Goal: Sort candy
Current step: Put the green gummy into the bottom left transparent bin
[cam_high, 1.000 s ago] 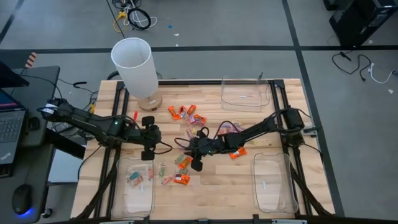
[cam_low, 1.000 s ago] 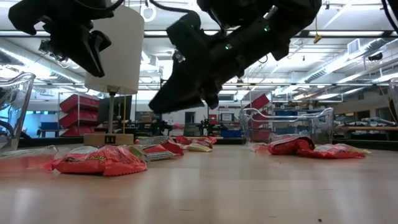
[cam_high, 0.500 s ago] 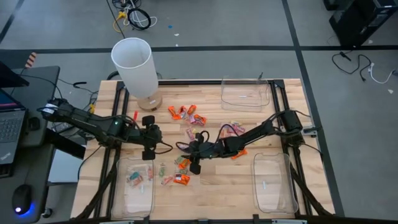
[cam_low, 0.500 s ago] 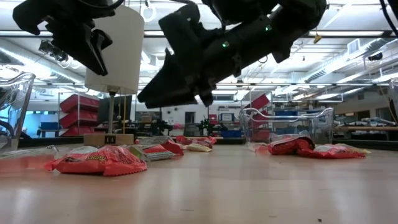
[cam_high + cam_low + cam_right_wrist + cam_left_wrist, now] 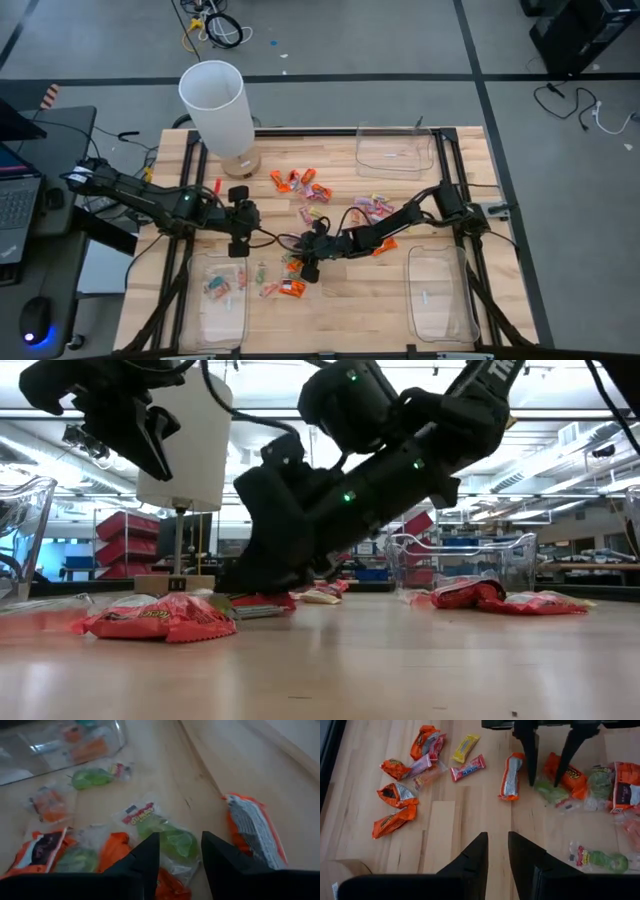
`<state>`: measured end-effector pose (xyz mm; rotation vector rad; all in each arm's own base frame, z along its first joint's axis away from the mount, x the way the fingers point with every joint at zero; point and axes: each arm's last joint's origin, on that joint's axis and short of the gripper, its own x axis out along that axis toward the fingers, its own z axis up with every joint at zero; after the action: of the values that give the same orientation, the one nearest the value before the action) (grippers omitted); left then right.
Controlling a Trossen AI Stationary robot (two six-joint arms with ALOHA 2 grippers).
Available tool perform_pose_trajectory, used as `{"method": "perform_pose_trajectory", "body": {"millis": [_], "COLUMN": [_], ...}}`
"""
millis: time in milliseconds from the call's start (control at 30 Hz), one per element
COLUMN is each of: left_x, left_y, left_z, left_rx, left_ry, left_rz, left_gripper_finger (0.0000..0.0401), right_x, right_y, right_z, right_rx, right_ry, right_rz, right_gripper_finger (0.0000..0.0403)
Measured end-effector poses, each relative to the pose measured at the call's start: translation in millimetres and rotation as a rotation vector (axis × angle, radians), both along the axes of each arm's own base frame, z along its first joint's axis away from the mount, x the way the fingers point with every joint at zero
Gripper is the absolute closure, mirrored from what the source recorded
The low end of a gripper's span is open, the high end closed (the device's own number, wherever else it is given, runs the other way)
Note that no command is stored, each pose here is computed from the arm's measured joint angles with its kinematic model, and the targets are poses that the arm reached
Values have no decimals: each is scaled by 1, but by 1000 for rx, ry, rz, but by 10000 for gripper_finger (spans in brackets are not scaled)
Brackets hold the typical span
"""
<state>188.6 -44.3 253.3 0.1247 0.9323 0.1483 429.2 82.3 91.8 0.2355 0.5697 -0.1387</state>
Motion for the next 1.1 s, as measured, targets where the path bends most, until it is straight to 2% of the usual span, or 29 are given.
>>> {"method": "perform_pose_trajectory", "body": {"millis": [200, 433, 633, 900, 1100], "left_x": [0, 0, 0, 0, 1], "left_y": [0, 0, 0, 0, 0], "left_z": [0, 0, 0, 0, 0], "left_rx": [0, 0, 0, 0, -7], "left_ry": [0, 0, -1, -3, -14], "left_rz": [-1, -1, 0, 0, 5], "left_gripper_finger": [323, 323, 323, 323, 323], "right_x": [-2, -2, -1, -2, -2], "right_y": [-8, -13, -12, -11, -11], "right_z": [3, 2, 2, 2, 5], "right_rx": [-1, 25, 34, 29, 22], "right_ry": [48, 68, 57, 61, 54], "right_rz": [-29, -7, 11, 32, 38], "right_gripper_finger": [267, 274, 316, 394, 401]}}
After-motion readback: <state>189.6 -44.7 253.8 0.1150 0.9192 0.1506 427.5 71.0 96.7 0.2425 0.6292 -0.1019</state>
